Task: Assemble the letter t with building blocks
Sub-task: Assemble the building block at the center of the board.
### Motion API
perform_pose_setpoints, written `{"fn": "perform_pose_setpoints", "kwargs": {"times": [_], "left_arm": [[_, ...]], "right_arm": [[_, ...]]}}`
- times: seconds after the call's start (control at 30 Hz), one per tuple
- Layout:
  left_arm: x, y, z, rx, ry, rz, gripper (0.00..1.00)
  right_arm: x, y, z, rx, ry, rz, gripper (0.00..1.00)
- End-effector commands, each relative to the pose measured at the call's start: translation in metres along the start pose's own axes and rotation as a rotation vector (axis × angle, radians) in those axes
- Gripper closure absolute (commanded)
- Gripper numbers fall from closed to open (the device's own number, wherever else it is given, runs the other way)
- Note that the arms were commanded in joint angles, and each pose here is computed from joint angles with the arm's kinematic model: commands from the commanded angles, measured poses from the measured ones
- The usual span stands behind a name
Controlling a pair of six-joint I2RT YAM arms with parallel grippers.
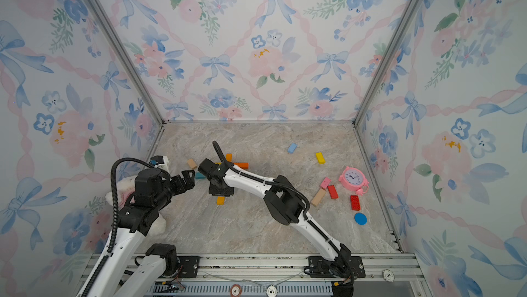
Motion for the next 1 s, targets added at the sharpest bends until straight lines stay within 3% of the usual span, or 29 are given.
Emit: {"fn": "perform_pose_setpoints", "kwargs": {"times": [0.0, 0.97], "left_arm": [[0.000, -0.002, 0.002, 0.006, -0.011, 0.008, 0.02], [0.000, -0.001, 0.003, 0.009, -0.012, 0.008, 0.02]], "right_arm": [[-0.024, 0.013, -0.001, 0.016, 0.022, 0.078, 0.67], [-0.037, 0.011, -0.004, 0.011, 0.046, 0.089, 0.66]]}}
Point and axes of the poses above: each gripper's point midway between its finger pads, its own y axis out along the fingers, its own x axis along the line the jaws close on, z = x × y, the point moved 2 cm from there along -y, back along the fingers, and after that the axes turned 13 degrees about y, right-handed, at the moved point
